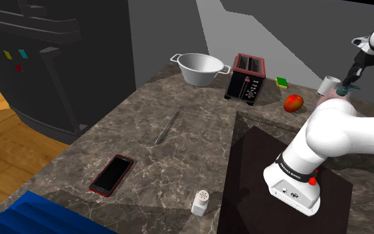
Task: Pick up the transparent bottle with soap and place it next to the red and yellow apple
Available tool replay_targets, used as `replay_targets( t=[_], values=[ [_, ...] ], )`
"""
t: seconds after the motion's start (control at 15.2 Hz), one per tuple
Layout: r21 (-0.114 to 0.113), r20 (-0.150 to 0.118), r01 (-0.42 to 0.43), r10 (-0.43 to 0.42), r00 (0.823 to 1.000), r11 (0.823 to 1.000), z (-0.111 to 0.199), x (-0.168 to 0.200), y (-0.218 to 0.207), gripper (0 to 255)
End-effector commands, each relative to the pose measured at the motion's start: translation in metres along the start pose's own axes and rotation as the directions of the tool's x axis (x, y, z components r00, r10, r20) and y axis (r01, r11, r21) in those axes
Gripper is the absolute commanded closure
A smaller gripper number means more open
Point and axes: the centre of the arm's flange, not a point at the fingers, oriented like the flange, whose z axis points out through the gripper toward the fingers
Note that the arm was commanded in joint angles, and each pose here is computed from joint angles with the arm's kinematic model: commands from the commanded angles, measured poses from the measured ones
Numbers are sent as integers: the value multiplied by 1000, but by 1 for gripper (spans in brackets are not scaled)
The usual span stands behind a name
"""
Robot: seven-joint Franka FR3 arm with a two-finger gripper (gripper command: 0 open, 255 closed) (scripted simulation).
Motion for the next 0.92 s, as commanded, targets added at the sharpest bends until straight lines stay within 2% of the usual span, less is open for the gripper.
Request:
replay_targets(
  t=[0.0, 0.86],
  values=[
    [-1, 0, 0, 0, 1000, 1000, 10, 1, -3, 255],
    [-1, 0, 0, 0, 1000, 1000, 74, 3, -17, 255]
  ],
)
